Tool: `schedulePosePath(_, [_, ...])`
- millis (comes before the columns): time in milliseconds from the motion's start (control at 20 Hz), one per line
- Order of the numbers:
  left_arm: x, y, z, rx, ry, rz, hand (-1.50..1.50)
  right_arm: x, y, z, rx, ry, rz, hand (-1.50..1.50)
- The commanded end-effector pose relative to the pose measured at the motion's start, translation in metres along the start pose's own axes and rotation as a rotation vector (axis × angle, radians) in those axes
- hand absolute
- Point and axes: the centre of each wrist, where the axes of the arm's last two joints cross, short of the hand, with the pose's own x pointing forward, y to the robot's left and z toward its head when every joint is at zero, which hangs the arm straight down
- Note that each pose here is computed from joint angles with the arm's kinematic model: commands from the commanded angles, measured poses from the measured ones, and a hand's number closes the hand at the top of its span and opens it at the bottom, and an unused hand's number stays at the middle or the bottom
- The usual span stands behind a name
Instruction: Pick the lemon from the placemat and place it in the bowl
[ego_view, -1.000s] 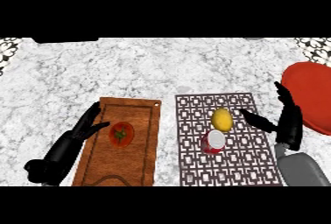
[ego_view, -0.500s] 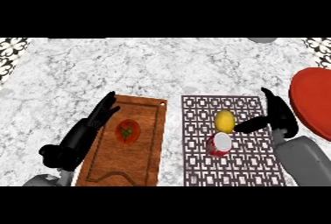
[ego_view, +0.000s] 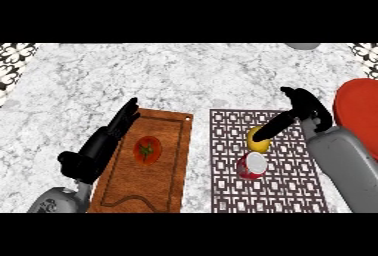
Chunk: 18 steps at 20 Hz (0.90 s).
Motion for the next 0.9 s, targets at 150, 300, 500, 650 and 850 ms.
schedulePosePath(150, [0.004, 0.001, -0.003, -0.021, -0.001, 0.019, 0.00, 0.031, -0.014, 0.007, 0.042, 0.207, 0.049, -1.50])
schedulePosePath(300, [-0.003, -0.009, -0.011, -0.019, -0.004, 0.021, 0.00, 0.037, 0.019, 0.005, 0.039, 0.197, 0.072, -1.50])
schedulePosePath(500, [0.004, -0.013, -0.008, -0.014, -0.011, 0.011, 0.00, 0.019, 0.022, 0.006, -0.033, 0.204, 0.116, -1.50])
schedulePosePath(650, [0.001, 0.000, 0.000, -0.005, 0.003, 0.008, 0.00, 0.021, 0.037, 0.012, -0.060, 0.196, 0.108, -1.50])
schedulePosePath(850, [-0.005, -0.003, -0.005, 0.014, -0.009, 0.014, 0.00, 0.010, 0.050, 0.011, -0.111, 0.170, 0.122, -1.50])
